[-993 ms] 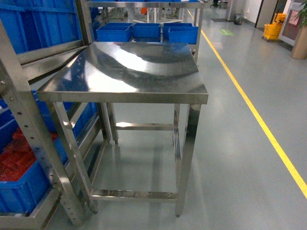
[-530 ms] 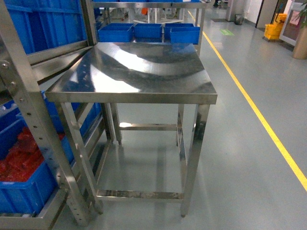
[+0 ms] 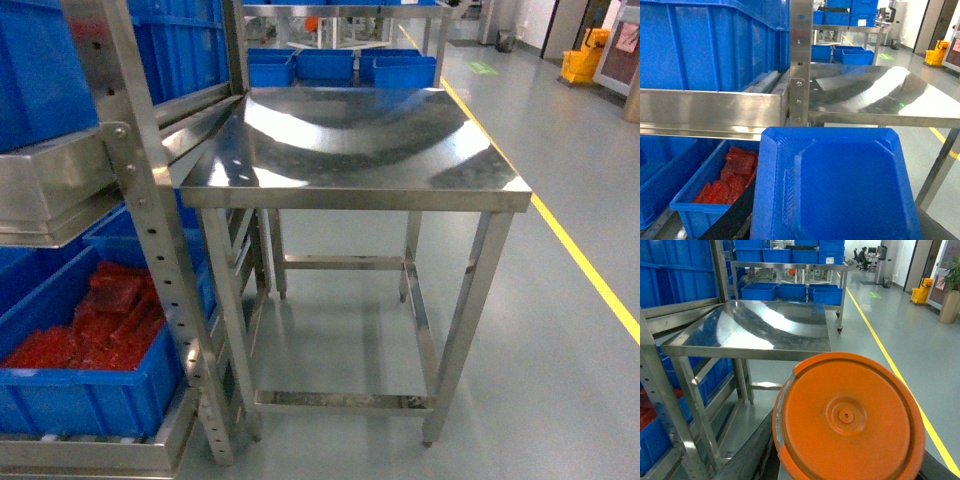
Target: Sort blue parts and orange caps into right shelf containers
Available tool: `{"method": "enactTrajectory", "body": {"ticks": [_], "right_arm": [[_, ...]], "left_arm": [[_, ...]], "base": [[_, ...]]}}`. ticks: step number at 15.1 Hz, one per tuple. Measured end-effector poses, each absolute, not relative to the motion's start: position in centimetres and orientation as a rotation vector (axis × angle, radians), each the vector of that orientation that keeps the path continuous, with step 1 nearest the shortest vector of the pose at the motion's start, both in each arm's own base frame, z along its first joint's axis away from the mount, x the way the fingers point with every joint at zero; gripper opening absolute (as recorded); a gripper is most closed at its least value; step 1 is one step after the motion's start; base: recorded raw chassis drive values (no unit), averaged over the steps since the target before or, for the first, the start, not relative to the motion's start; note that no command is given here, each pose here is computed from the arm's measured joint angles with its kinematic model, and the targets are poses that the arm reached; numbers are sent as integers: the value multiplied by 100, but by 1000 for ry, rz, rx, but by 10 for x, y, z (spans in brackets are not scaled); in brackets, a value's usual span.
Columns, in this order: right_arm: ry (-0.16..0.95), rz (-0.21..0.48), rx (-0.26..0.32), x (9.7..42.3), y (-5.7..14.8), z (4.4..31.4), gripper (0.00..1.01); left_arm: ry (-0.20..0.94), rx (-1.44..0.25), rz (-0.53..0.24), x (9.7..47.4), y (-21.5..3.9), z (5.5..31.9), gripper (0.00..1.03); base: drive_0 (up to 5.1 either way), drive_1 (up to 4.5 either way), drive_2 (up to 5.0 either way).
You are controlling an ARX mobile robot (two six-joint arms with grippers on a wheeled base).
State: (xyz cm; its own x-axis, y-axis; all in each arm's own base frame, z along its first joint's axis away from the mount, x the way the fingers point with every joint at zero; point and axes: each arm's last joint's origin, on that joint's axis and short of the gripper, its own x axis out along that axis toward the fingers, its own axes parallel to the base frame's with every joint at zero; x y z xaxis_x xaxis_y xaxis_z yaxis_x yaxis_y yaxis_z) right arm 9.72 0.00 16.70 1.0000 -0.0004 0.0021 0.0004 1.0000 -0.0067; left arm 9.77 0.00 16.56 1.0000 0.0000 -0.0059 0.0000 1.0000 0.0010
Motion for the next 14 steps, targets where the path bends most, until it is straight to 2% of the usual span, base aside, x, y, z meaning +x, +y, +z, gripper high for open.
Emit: {"method": "enactTrajectory", "body": {"ticks": [14], "right_arm": [[-6, 0, -7, 97, 0, 167, 44]], "left_arm": [[4, 1, 0, 98, 0, 166, 43]], "base": [[0, 433, -433]]}}
